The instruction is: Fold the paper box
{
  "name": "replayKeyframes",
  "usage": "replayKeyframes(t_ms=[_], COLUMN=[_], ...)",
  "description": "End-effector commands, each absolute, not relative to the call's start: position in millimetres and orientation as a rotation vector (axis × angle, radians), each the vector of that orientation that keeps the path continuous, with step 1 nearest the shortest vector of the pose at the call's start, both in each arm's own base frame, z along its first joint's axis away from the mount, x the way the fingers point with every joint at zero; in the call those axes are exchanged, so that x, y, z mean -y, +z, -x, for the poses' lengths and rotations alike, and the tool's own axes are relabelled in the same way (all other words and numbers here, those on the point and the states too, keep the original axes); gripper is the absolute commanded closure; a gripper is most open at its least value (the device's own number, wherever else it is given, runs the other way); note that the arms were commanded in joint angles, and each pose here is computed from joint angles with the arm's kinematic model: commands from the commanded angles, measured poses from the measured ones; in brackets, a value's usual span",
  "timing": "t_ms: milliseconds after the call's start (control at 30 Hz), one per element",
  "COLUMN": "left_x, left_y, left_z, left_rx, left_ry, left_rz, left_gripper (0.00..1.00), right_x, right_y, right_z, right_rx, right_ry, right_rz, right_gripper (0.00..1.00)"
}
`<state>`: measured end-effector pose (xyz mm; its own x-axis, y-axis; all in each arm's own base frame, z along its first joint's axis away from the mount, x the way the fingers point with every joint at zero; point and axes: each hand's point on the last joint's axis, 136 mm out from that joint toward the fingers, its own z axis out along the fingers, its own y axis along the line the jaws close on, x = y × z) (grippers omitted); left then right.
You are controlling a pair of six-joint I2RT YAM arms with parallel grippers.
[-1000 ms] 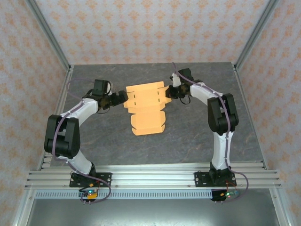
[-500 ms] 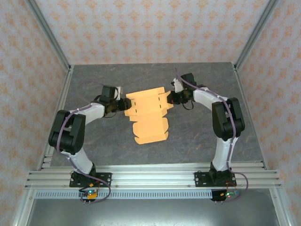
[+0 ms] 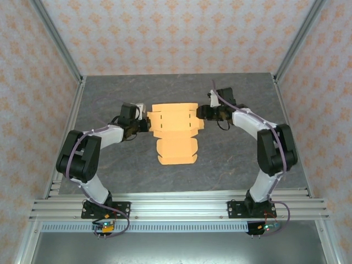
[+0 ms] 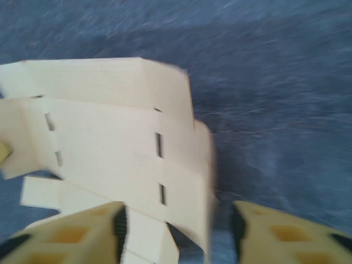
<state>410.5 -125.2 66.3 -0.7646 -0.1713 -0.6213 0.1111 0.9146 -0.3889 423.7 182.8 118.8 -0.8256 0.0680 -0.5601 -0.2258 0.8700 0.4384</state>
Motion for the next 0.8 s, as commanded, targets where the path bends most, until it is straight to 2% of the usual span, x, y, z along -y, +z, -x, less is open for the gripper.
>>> replayKeyframes(t_ms=[0, 100, 200, 300, 400, 567, 767], left_x=[130, 138, 142, 150, 161, 178, 196], left_y=[120, 135, 150, 159, 158, 155, 155], left_z=[-419, -412, -409, -410, -411, -403, -392], left_rx=[-2.173, -2.094, -1.985, -1.911, -1.897, -1.884, -1.851], left_ry=[-0.507, -0.43, -0.412, -0.424, -0.453, -0.38, -0.342], left_rz=[0.031, 0.005, 0.022, 0.02, 0.004, -0.093, -0.185], left_gripper=[0.96, 0.95, 0.94, 0.9, 0.9, 0.91, 0.92], right_x=[-143, -111, -105, -140, -177, -221, -236], right_y=[185, 213, 220, 217, 205, 209, 207], right_z=[-436, -426, -415, -415, -414, -410, -424], right_rx=[-2.231, -2.141, -2.1, -2.087, -2.145, -2.267, -2.291], right_ry=[0.522, 0.478, 0.618, 0.99, 1.193, 1.258, 1.293], right_rz=[-0.169, -0.465, -0.794, -1.026, -1.236, -1.281, -1.338], right_gripper=[0.3, 0.21, 0.01, 0.08, 0.0, 0.01, 0.01])
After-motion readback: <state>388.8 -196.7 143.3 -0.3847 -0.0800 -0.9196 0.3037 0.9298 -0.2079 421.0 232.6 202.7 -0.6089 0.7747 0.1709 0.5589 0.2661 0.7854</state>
